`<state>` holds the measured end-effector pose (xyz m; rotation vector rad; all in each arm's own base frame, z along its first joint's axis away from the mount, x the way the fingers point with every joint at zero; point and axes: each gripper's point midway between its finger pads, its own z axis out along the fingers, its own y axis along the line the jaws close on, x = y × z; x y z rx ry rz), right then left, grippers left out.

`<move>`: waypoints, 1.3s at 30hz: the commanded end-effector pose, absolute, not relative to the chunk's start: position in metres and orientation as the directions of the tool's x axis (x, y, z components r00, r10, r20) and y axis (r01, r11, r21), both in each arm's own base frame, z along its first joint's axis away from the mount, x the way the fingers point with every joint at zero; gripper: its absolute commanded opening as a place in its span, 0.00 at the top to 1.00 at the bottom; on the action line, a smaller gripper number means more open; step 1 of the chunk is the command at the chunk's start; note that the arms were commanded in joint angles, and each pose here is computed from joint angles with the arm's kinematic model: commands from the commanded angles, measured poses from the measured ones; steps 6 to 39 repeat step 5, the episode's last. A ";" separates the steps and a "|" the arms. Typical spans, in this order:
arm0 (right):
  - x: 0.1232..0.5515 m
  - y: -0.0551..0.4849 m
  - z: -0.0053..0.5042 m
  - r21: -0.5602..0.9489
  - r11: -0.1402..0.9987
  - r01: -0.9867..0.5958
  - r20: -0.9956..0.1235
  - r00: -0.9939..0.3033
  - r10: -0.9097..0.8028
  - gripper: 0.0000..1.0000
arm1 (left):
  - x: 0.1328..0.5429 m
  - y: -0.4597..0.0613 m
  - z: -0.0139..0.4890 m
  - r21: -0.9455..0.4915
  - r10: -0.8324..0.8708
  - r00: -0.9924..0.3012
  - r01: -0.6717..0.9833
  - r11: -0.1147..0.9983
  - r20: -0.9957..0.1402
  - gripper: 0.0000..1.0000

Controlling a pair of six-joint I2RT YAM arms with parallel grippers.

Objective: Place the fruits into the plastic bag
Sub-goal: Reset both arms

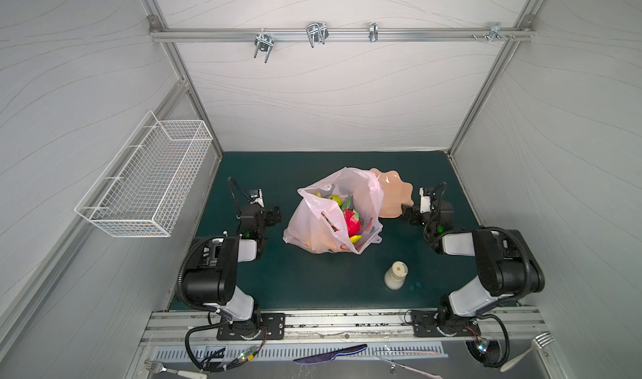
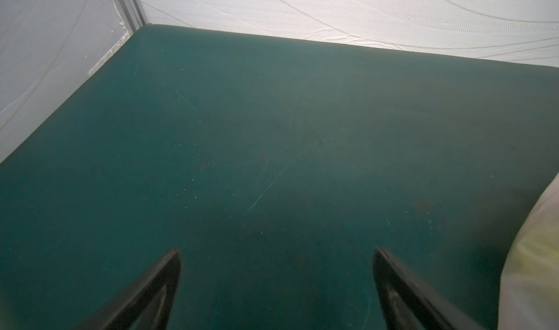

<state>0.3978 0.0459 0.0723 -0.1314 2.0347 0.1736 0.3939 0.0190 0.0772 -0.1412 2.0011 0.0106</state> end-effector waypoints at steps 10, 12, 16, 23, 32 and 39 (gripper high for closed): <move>0.402 0.048 0.082 0.049 0.983 -0.179 -0.909 -0.417 -0.031 0.01 | 0.403 0.022 0.090 -0.077 -0.104 -0.374 -0.088 0.993 -0.921 0.00; 0.402 0.048 0.082 0.049 0.983 -0.179 -0.909 -0.417 -0.031 0.01 | 0.403 0.022 0.090 -0.077 -0.104 -0.374 -0.088 0.993 -0.921 0.00; 0.402 0.048 0.082 0.049 0.983 -0.179 -0.909 -0.417 -0.031 0.01 | 0.403 0.022 0.090 -0.077 -0.104 -0.374 -0.088 0.993 -0.921 0.00; 0.402 0.048 0.082 0.049 0.983 -0.179 -0.909 -0.417 -0.031 0.01 | 0.403 0.022 0.090 -0.077 -0.104 -0.374 -0.088 0.993 -0.921 0.00; 0.402 0.048 0.082 0.049 0.983 -0.179 -0.909 -0.417 -0.031 0.01 | 0.403 0.022 0.090 -0.077 -0.104 -0.374 -0.088 0.993 -0.921 0.00; 0.402 0.048 0.082 0.049 0.983 -0.179 -0.909 -0.417 -0.031 0.01 | 0.403 0.022 0.090 -0.077 -0.104 -0.374 -0.088 0.993 -0.921 0.00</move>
